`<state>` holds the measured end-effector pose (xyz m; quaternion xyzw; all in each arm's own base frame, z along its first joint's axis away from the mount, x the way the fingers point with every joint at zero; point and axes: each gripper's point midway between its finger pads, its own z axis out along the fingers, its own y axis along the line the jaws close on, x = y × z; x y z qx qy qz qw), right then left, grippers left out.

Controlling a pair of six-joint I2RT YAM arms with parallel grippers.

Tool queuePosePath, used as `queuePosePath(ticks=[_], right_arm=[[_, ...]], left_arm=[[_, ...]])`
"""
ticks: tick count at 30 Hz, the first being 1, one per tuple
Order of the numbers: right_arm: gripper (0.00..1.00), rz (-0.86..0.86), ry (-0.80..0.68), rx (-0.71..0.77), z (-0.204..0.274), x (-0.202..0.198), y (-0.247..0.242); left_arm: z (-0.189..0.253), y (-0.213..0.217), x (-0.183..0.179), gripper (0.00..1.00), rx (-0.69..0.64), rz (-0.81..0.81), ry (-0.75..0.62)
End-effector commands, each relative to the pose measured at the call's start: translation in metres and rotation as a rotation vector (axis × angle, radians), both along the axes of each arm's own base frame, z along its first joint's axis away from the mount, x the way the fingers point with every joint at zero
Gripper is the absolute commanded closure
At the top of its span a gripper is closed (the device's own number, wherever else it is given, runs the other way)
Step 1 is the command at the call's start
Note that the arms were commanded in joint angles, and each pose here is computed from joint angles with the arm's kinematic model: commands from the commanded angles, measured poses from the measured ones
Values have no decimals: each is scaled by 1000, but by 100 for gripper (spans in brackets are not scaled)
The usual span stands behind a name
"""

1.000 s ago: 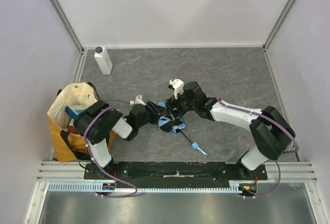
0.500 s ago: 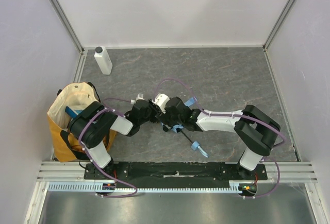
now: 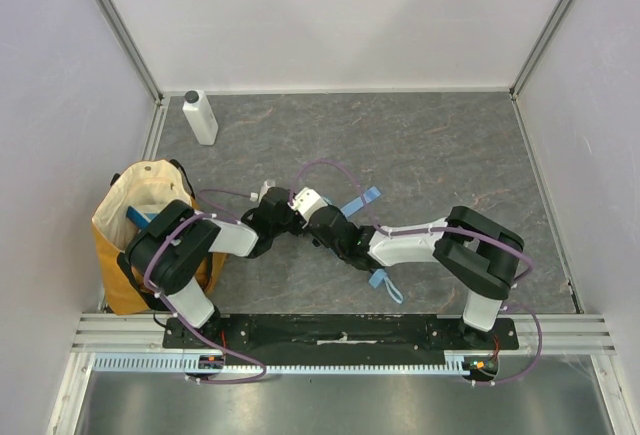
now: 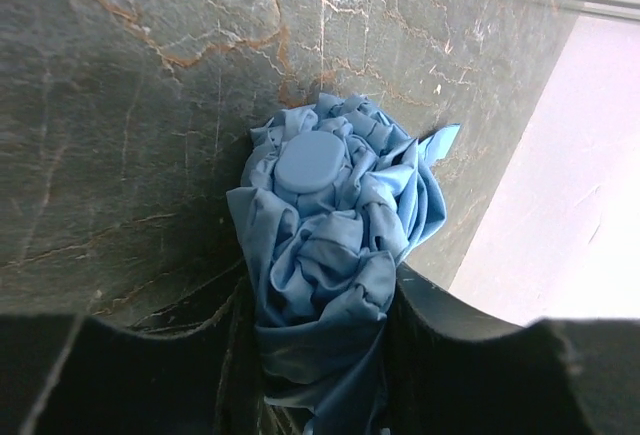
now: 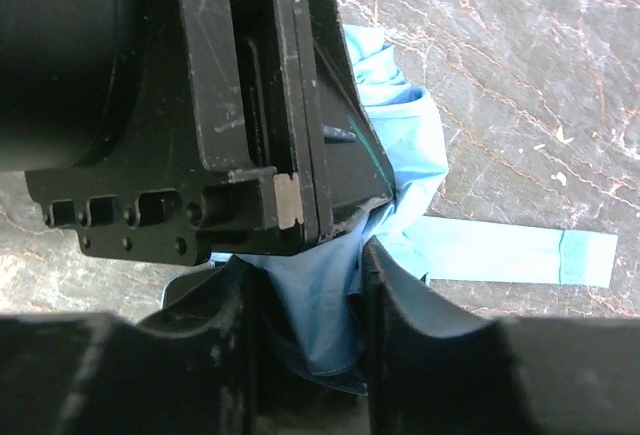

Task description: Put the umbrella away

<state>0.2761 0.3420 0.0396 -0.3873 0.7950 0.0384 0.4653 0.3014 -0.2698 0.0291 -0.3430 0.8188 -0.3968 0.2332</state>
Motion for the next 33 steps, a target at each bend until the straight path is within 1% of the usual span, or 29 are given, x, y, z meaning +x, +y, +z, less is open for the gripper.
queuePosePath(ticks=[1, 2, 3, 4, 8, 11, 13, 15, 16, 17, 20, 23, 29, 33], right_arm=[[71, 72, 80, -178, -63, -34, -16], [80, 65, 82, -181, -66, -35, -19], [97, 62, 91, -182, -69, -37, -22], [100, 56, 102, -169, -70, -39, -23], [100, 84, 170, -112, -78, -56, -26], [100, 86, 234, -29, -80, -66, -27], [100, 95, 283, 23, -82, -72, -28], [100, 99, 324, 68, -83, -75, -29], [100, 101, 352, 103, -83, -76, -30], [100, 98, 373, 133, -83, -75, -32], [100, 136, 471, 202, -85, -82, -33], [100, 140, 546, 307, -80, -76, -35], [100, 189, 659, 444, -67, -69, -30], [100, 233, 718, 511, -57, -68, -21]], left_arm=[[-36, 8, -29, 98, 131, 0, 132], [-34, 8, -29, 98, 128, -1, 129], [-32, 8, -29, 98, 126, -3, 123], [-30, 8, -28, 98, 127, -6, 109], [-16, 8, -21, 97, 128, -27, 19], [-12, 8, -15, 66, 126, -38, -31], [-8, 9, -12, 47, 102, -43, -65], [-4, 9, -10, 25, 75, -57, -101], [-3, 9, -11, 16, 67, -64, -116], [-1, 10, -10, 10, 62, -65, -137], [8, 12, -12, 9, 37, -92, -197], [13, 16, -14, 8, 35, -103, -249], [3, 19, -19, 6, 47, -109, -230], [-3, 12, -20, 6, 19, -133, -209]])
